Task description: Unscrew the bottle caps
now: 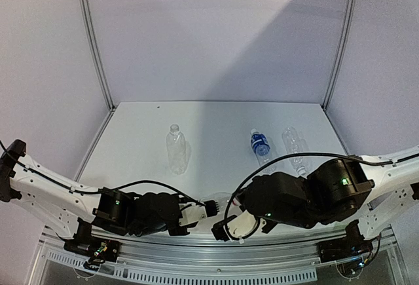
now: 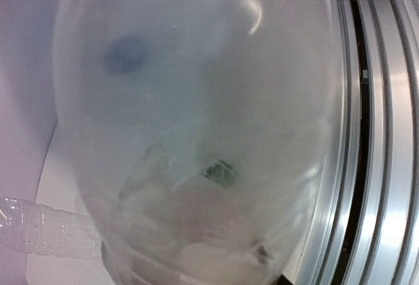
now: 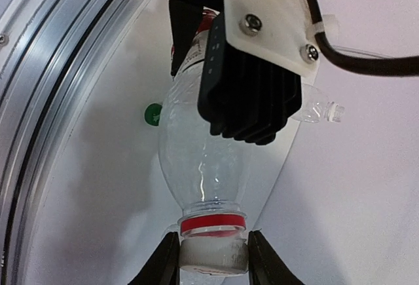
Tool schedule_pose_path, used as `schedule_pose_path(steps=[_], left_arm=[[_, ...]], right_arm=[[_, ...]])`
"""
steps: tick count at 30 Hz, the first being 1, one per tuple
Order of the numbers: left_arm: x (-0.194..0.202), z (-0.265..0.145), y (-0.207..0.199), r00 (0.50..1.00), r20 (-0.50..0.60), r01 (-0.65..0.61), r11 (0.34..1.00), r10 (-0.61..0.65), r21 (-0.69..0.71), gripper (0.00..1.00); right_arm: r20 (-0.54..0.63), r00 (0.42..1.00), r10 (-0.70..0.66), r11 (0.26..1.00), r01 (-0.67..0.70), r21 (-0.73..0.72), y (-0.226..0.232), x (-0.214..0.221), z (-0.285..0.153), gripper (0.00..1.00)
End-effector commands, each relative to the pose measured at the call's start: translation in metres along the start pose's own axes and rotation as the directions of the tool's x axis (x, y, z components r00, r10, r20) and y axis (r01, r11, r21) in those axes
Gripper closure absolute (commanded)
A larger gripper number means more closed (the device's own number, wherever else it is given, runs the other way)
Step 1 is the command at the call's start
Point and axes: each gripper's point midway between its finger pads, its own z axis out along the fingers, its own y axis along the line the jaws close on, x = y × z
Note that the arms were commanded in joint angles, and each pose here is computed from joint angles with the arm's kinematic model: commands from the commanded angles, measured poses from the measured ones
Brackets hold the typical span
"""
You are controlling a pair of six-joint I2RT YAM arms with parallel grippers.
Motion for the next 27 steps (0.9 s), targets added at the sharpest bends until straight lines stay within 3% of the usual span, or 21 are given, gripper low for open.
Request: schedule_pose_path(steps=[1, 4, 6, 8, 11, 13, 15, 20, 21, 23, 27], left_arm=[[-0.038, -0.011, 0.007, 0.989, 0.132, 0.066, 0.998, -0.066, 0.003, 1.0], [-0.036, -0.009, 0.009, 0.991, 0.121, 0.064, 0.998, -0.061, -0.021, 1.0], [-0.034, -0.007, 0.009, 0.992, 0.113, 0.061, 0.998, -0.057, -0.03, 1.0], [-0.033, -0.004, 0.01, 0.993, 0.104, 0.057, 0.998, -0.053, -0.04, 1.0], [-0.031, -0.002, 0.012, 0.994, 0.094, 0.054, 0.996, -0.047, -0.065, 1.0], [-0.03, -0.001, 0.014, 0.995, 0.091, 0.053, 0.995, -0.045, -0.079, 1.0], [-0.03, -0.002, 0.018, 0.995, 0.09, 0.055, 0.994, -0.047, -0.097, 1.0], [-0.029, -0.003, 0.024, 0.995, 0.087, 0.054, 0.99, -0.043, -0.133, 1.0], [-0.028, -0.003, 0.024, 0.996, 0.083, 0.051, 0.989, -0.04, -0.137, 1.0], [-0.027, -0.001, 0.025, 0.996, 0.077, 0.048, 0.988, -0.037, -0.146, 1.0], [-0.024, 0.002, 0.026, 0.998, 0.052, 0.027, 0.984, -0.018, -0.176, 1.0]], right_arm=[[0.049, 0.996, 0.069, 0.995, -0.072, 0.066, -0.022, 0.0, -0.018, 0.54], [0.114, 0.959, 0.259, 0.966, -0.257, -0.032, -0.018, -0.007, -0.033, 0.46], [0.16, 0.897, 0.412, 0.911, -0.401, -0.096, -0.022, -0.012, -0.049, 0.42], [0.167, 0.766, 0.62, 0.784, -0.6, -0.158, -0.03, -0.014, -0.064, 0.37], [0.158, 0.584, 0.796, 0.605, -0.763, -0.228, -0.036, -0.012, -0.074, 0.37], [0.15, 0.438, 0.886, 0.463, -0.839, -0.285, -0.043, -0.004, -0.081, 0.41], [0.104, 0.242, 0.965, 0.263, -0.91, -0.322, -0.055, 0.012, -0.082, 0.44], [-0.056, -0.194, 0.979, -0.202, -0.921, -0.332, -0.056, 0.063, -0.068, 0.42], [-0.084, -0.256, 0.963, -0.269, -0.903, -0.335, -0.053, 0.072, -0.064, 0.41], [-0.163, -0.349, 0.923, -0.385, -0.842, -0.378, -0.045, 0.067, -0.058, 0.4], [-0.278, -0.42, 0.864, -0.503, -0.742, -0.444, -0.035, 0.045, -0.047, 0.4]])
